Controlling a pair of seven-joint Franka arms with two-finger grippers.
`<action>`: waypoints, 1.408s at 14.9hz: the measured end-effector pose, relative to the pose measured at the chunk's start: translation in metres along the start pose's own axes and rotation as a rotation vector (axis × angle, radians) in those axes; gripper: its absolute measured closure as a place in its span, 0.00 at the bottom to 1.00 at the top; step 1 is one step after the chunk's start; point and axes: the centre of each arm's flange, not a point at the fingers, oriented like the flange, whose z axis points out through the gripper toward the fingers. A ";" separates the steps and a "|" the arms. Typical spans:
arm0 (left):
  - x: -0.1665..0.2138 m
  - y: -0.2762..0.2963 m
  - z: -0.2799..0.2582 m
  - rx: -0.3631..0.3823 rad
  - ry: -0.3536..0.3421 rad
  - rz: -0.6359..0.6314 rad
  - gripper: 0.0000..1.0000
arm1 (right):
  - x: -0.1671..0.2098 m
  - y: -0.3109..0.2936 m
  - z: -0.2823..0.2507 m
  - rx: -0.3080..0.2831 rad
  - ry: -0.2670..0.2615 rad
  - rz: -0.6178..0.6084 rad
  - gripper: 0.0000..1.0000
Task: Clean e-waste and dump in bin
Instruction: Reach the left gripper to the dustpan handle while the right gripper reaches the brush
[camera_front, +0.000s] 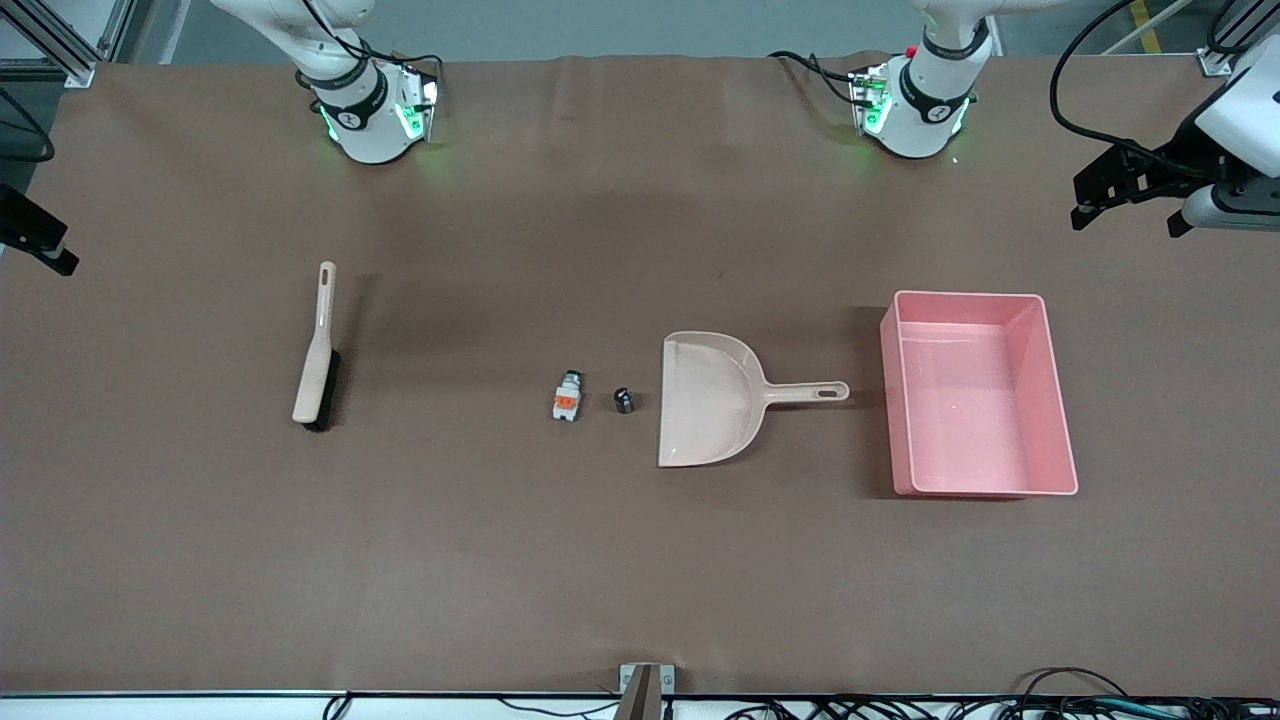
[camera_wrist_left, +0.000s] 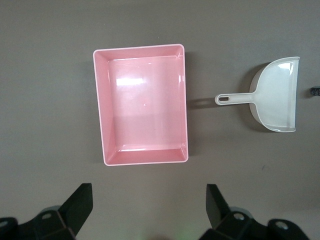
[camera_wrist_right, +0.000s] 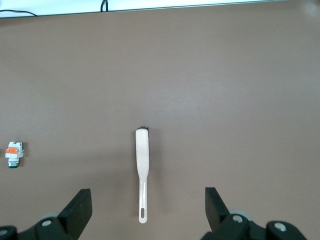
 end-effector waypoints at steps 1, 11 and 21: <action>0.000 0.000 0.000 0.000 0.000 0.000 0.00 | 0.001 0.000 0.000 0.000 -0.001 0.000 0.00; 0.022 0.076 0.054 -0.008 0.008 0.232 0.00 | -0.003 -0.001 0.003 0.004 -0.044 -0.001 0.00; 0.049 0.190 0.229 -0.102 0.004 0.887 0.01 | -0.030 -0.006 0.165 0.019 -0.228 -0.009 0.00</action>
